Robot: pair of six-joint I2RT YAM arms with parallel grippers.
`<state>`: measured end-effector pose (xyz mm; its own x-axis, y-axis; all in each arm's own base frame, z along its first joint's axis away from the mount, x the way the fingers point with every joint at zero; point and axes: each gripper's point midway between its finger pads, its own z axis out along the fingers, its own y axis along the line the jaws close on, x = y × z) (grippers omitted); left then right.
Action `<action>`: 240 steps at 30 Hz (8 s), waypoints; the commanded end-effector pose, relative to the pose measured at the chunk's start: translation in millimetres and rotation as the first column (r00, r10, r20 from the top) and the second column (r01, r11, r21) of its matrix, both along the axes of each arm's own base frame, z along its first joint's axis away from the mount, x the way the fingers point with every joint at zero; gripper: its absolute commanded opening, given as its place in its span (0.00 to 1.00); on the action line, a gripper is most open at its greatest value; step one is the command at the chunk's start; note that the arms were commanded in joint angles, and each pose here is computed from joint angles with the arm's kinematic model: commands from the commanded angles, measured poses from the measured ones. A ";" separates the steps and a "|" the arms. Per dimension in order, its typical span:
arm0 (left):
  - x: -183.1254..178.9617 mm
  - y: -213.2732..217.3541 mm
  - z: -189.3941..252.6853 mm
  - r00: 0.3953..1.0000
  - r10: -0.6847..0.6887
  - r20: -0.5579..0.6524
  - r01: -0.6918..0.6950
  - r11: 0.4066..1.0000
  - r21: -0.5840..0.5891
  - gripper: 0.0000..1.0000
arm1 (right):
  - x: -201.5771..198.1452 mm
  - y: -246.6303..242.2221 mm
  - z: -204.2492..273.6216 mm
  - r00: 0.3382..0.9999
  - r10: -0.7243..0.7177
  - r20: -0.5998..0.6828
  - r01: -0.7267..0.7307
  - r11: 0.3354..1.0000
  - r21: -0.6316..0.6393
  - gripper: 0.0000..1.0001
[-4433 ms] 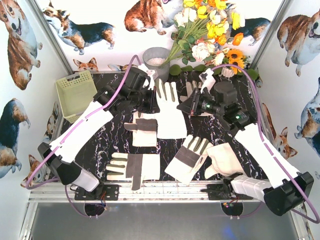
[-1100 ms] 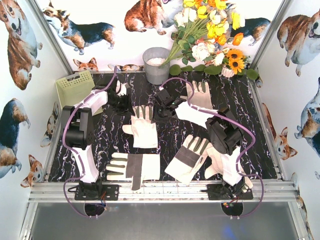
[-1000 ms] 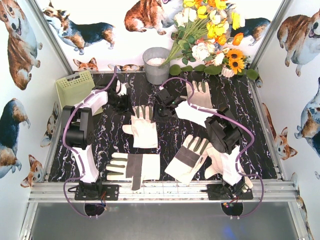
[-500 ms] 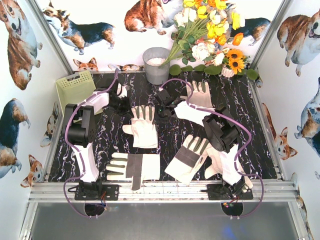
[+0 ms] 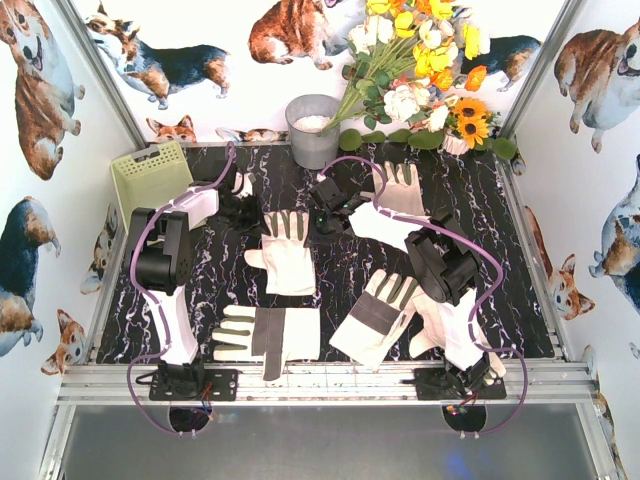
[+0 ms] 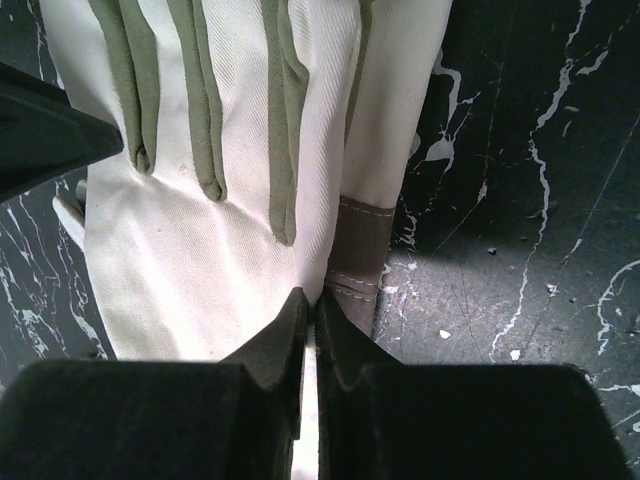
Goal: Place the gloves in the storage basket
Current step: Pair the glove with the glove, then pick up the glove from the center of the board.
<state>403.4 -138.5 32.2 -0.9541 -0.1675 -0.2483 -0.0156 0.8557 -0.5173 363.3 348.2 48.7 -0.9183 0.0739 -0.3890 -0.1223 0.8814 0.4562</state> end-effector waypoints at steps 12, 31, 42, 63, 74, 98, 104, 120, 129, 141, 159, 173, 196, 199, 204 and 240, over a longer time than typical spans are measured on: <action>19.8 3.2 36.8 0.990 0.043 0.133 -0.041 0.999 -0.020 0.00 | 17.8 6.9 51.9 0.991 -0.001 0.131 -0.009 0.997 0.079 0.00; 38.7 -2.1 41.6 0.985 0.036 0.167 -0.029 0.999 -0.046 0.00 | 30.7 -8.3 55.8 0.986 -0.038 0.163 0.027 0.997 0.069 0.00; 49.1 -5.3 36.4 0.986 0.025 0.167 -0.015 0.998 -0.058 0.00 | 31.2 -12.3 47.5 0.988 -0.045 0.145 0.037 0.997 0.061 0.00; 60.6 -12.5 56.2 0.970 -0.018 0.243 0.040 0.995 -0.087 0.00 | 29.5 -21.2 46.8 0.985 -0.084 0.149 0.076 0.995 0.059 0.00; 66.5 -14.3 62.1 0.964 -0.021 0.264 0.048 0.994 -0.094 0.00 | 29.8 -25.7 47.6 0.983 -0.098 0.157 0.092 0.995 0.049 0.00; 77.4 -18.4 86.1 0.944 -0.049 0.326 0.086 0.991 -0.103 0.00 | 25.5 -32.5 34.2 0.982 -0.149 0.112 0.147 0.989 0.025 0.00; 80.7 -19.5 92.7 0.939 -0.050 0.340 0.092 0.990 -0.107 0.00 | 24.7 -33.4 33.0 0.982 -0.154 0.106 0.153 0.988 0.022 0.00; 86.3 -29.8 89.2 0.937 -0.072 0.343 0.114 0.988 -0.104 0.00 | 24.4 -38.6 31.8 0.978 -0.178 0.107 0.178 0.984 0.007 0.00; 91.5 -34.3 60.3 0.945 -0.109 0.308 0.136 0.988 -0.069 0.00 | 29.0 -38.2 23.4 0.979 -0.177 0.102 0.180 0.983 -0.019 0.00; 92.4 -33.2 31.1 0.955 -0.130 0.266 0.149 0.987 -0.053 0.00 | 30.4 -40.8 4.7 0.983 -0.168 0.074 0.173 0.982 -0.071 0.00; 106.8 -36.9 32.3 0.944 -0.141 0.299 0.166 0.984 -0.059 0.29 | 28.9 -46.9 30.0 0.985 -0.163 0.054 0.161 0.986 0.038 0.47; 68.3 -24.8 71.5 0.931 -0.155 0.330 0.174 0.984 -0.029 0.42 | 9.6 -35.1 25.6 0.996 -0.070 -0.048 0.076 0.988 0.138 0.50; 0.7 -26.8 12.7 0.976 -0.169 0.136 0.182 0.979 -0.090 0.20 | 36.1 -56.1 -18.6 0.996 -0.045 -0.083 0.046 0.999 0.014 0.24; -5.7 -26.2 9.1 0.977 -0.176 0.122 0.188 0.978 -0.087 0.21 | 46.1 -61.8 -21.0 0.996 -0.034 -0.076 0.034 0.999 -0.002 0.24; -10.2 -26.6 18.4 0.974 -0.178 0.143 0.192 0.978 -0.085 0.25 | 65.1 -69.5 -15.3 0.998 -0.022 -0.059 0.022 1.000 -0.001 0.24; 49.8 -35.1 -3.6 0.964 -0.231 0.128 0.242 0.967 -0.074 0.25 | 37.6 -27.9 -8.3 0.987 0.048 -0.150 -0.025 0.989 0.146 0.28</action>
